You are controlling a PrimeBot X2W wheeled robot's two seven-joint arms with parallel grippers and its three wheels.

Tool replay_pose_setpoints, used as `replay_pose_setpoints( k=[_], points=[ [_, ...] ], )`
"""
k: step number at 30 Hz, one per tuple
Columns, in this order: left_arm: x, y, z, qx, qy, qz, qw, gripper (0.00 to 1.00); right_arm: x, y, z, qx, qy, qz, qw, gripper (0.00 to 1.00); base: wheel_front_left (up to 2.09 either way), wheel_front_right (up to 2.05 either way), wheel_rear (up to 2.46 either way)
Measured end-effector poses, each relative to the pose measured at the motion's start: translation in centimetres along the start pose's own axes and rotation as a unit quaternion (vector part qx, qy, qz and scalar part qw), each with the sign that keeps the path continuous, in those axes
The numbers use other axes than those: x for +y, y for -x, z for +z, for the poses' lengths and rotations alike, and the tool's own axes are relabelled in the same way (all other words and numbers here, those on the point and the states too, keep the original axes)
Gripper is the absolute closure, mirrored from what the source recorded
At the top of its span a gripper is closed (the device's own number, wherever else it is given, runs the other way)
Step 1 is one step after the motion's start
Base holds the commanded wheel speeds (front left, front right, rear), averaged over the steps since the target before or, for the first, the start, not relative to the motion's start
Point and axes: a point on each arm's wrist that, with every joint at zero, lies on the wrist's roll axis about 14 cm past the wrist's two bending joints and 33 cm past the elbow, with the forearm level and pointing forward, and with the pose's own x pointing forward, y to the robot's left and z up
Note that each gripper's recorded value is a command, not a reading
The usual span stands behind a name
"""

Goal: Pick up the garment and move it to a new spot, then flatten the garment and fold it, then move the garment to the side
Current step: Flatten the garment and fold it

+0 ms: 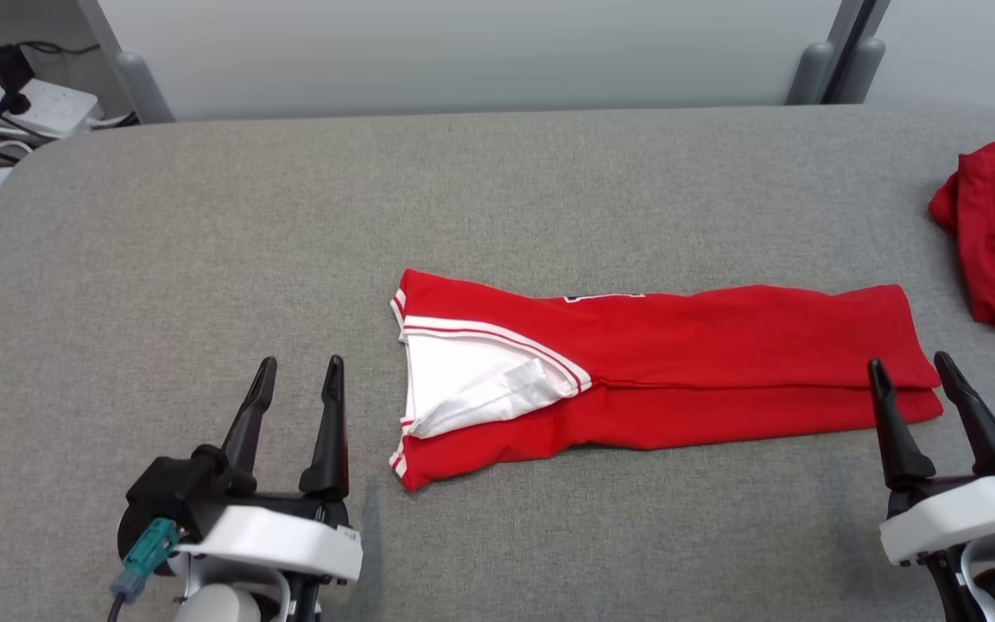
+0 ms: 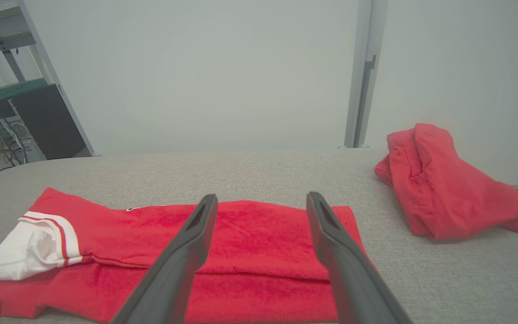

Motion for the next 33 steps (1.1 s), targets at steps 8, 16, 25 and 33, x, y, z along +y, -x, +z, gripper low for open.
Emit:
replay_pose_setpoints(
  k=[8,16,25,33],
  points=[
    [1.2,2.3,0.9,-0.015,-0.031,0.008,0.999,0.0,1.0,1.9,0.1,-0.008,-0.016,-0.002,1.0,0.0,0.0,0.0,0.0],
    [1.4,4.4,0.5,-0.009,-0.056,0.004,0.998,0.0,1.4,4.2,-0.3,-0.006,-0.026,-0.006,1.0,0.0,0.0,0.0,0.0],
    [1.7,5.5,0.4,-0.006,-0.066,0.004,0.998,0.0,1.6,5.1,0.1,-0.013,-0.026,-0.004,1.0,0.0,0.0,0.0,0.0],
    [1.7,5.7,0.7,-0.012,-0.066,0.005,0.998,0.0,1.4,5.5,0.1,-0.013,-0.027,-0.008,1.0,0.0,0.0,0.0,0.0]
  ],
)
